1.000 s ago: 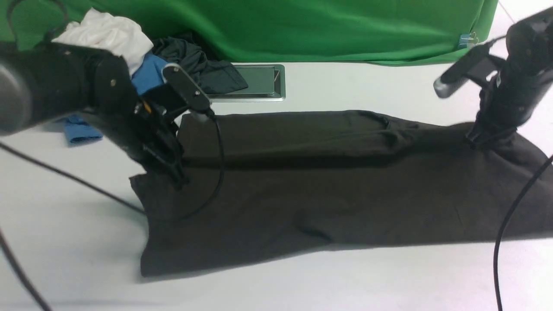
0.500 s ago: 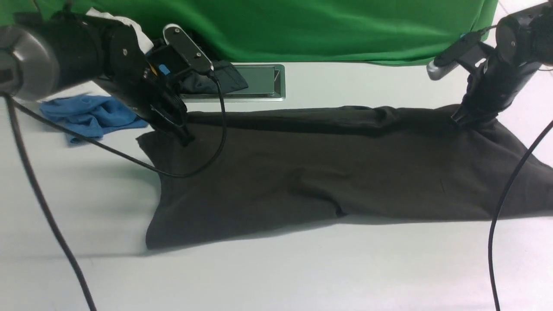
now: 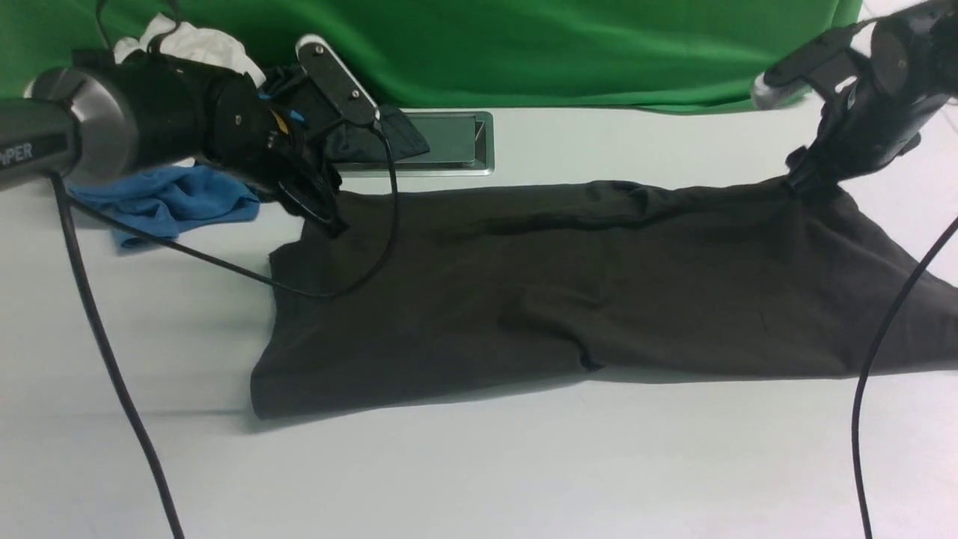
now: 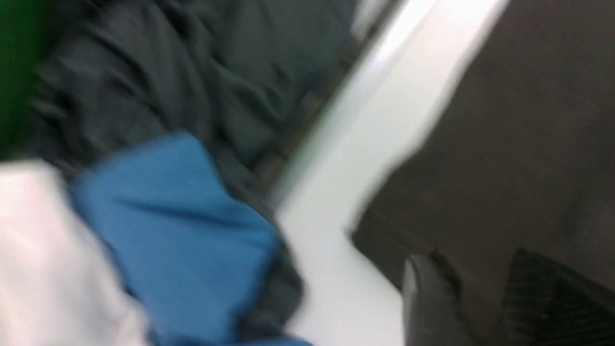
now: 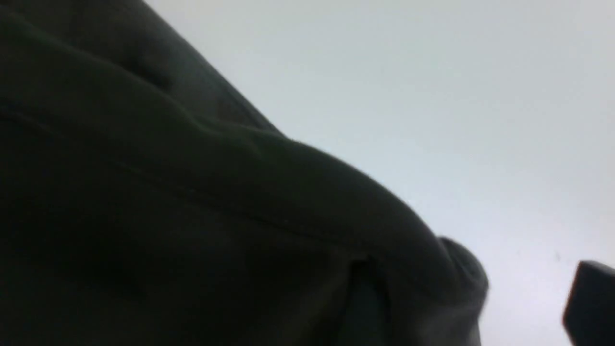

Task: Fold a long-sleeved shirt on a white desktop.
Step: 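Fold the black garment in half by bringing its near edge over to the far edge, then pull the folded dark garment lengthwise by its ends to straighten it flat on the table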

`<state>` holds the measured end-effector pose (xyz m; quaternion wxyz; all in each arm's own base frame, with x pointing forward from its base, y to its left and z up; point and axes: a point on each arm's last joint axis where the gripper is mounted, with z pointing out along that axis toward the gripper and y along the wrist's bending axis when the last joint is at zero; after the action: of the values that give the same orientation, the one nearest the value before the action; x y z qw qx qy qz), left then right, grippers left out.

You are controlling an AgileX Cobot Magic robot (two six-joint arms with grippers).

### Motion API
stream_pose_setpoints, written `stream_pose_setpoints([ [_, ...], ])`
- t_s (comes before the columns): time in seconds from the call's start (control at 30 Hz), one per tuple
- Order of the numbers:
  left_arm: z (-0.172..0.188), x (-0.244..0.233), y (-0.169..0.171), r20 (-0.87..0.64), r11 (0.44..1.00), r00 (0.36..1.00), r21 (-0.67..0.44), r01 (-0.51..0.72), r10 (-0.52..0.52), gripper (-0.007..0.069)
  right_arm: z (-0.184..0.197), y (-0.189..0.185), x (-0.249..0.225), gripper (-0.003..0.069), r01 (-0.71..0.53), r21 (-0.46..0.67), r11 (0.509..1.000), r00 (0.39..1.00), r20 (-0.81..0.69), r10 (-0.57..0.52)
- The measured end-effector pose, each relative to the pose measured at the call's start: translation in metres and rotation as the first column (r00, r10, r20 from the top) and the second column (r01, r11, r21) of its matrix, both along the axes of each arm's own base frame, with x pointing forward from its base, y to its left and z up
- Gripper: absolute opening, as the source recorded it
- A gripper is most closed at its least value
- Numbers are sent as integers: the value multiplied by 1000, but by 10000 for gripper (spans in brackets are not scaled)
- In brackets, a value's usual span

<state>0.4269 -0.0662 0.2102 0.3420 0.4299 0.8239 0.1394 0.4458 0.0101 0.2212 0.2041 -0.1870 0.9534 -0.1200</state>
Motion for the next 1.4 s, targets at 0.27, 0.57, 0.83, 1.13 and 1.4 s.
stream_pose_setpoints([
  [0.27, 15, 3, 3, 85, 984, 989, -140, -109, 122, 272, 10, 66, -16, 76, -151, 345, 926, 982, -57, 182],
  [0.57, 32, -33, -7, -248, 923, 948, -279, -266, 198, 20, -50, 99, 4, 30, -168, 412, 896, 978, -41, 202],
  [0.83, 27, -46, -16, -399, 913, 907, -308, -269, 132, 20, -65, 101, 42, 31, -168, 407, 898, 976, 198, 93],
  [1.13, 23, -52, -3, -451, 948, 881, -194, -252, 142, 20, -34, 79, 56, 88, -163, 384, 909, 926, 377, 7],
  [1.4, -8, -23, 47, -457, 900, 884, -339, -274, 98, 82, 50, 59, -3, 99, -214, 390, 895, 952, 289, 101],
])
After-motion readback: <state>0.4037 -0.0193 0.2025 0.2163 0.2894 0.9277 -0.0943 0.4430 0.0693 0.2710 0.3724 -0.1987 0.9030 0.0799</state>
